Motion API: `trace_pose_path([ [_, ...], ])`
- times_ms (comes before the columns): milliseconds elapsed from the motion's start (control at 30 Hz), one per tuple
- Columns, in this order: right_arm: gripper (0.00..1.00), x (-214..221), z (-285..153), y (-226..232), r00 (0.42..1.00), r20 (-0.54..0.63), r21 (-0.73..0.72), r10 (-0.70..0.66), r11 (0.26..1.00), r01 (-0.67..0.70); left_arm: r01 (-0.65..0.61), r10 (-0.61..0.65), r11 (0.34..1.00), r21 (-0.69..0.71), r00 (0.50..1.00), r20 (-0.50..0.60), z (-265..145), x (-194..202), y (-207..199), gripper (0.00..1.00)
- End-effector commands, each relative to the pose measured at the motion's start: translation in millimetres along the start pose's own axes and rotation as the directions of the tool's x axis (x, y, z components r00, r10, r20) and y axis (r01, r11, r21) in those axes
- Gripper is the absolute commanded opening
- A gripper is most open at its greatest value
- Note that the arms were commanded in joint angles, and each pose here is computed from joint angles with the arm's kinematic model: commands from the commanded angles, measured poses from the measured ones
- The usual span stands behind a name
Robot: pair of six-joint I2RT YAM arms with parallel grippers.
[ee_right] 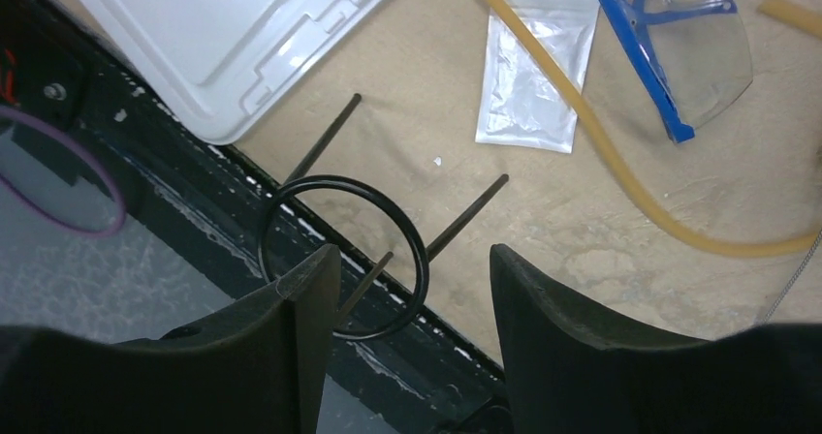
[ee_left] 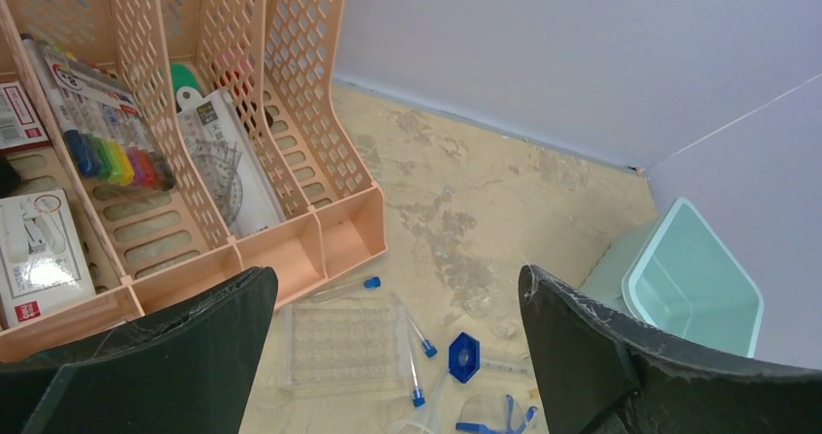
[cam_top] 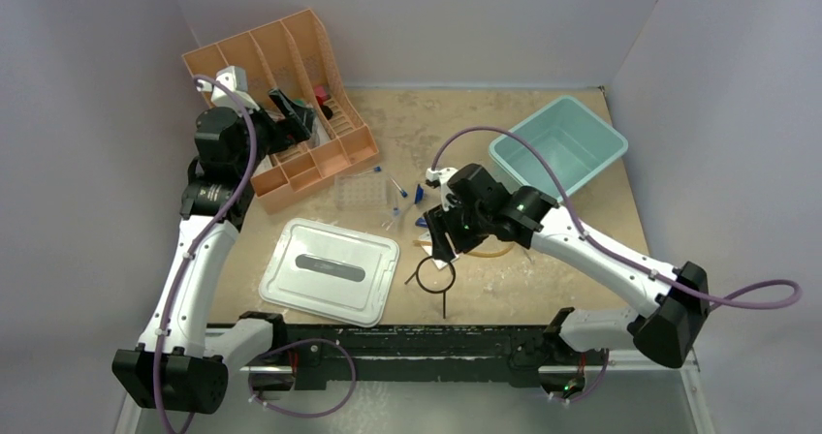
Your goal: Organize the chemistry lab equipment
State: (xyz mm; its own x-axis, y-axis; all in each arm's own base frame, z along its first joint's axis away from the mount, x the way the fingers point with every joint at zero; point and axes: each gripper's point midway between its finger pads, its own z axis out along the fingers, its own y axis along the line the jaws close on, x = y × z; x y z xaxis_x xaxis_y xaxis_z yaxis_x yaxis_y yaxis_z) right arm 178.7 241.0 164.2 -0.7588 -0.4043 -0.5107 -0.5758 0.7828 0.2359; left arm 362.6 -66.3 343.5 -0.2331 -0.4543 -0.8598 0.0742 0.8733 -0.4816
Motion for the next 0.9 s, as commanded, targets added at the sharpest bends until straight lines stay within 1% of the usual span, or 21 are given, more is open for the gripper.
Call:
trace_pose_path([
  [0,0.58,10,9,-4,0.998,-0.018,0.032,-0.063,0.997,0.064,-0.006,0.004,0.999,0.041,0.999,0.050,-1,-11,-10,0.94],
  [133,0.54,27,21,2,0.986,-0.066,0.012,-0.154,0.988,0.155,-0.002,0.001,1.000,0.025,0.999,0.045,1,-8,-6,0.94],
  [200,0.51,29,26,3,0.981,-0.076,0.015,-0.178,0.984,0.180,0.006,-0.007,1.000,0.024,0.999,0.051,1,-10,-7,0.94],
  [433,0.39,28,36,-20,0.973,-0.085,0.168,-0.214,0.960,0.225,0.014,-0.016,1.000,0.020,0.998,0.066,4,-13,-6,0.94],
  [533,0.28,31,38,-26,0.964,-0.105,0.188,-0.245,0.947,0.262,0.020,-0.022,1.000,0.024,0.997,0.069,7,-14,-7,0.93],
  [600,0.20,30,37,-28,0.957,-0.111,0.194,-0.270,0.938,0.287,0.021,-0.023,0.999,0.026,0.997,0.073,8,-15,-7,0.93],
  [667,0.10,25,34,-26,0.953,-0.101,0.193,-0.285,0.934,0.300,0.020,-0.022,0.999,0.029,0.997,0.077,8,-17,-9,0.93],
  [700,0.07,20,30,-24,0.953,-0.084,0.187,-0.292,0.935,0.303,0.019,-0.022,0.999,0.028,0.997,0.081,8,-19,-9,0.93],
  [800,0.00,6,15,-13,0.950,-0.034,0.151,-0.311,0.938,0.313,0.018,-0.020,0.999,0.027,0.995,0.095,6,-23,-10,0.93],
  [867,0.00,-3,0,-3,0.950,0.003,0.120,-0.312,0.943,0.309,0.013,-0.015,1.000,0.027,0.995,0.099,6,-26,-11,0.93],
])
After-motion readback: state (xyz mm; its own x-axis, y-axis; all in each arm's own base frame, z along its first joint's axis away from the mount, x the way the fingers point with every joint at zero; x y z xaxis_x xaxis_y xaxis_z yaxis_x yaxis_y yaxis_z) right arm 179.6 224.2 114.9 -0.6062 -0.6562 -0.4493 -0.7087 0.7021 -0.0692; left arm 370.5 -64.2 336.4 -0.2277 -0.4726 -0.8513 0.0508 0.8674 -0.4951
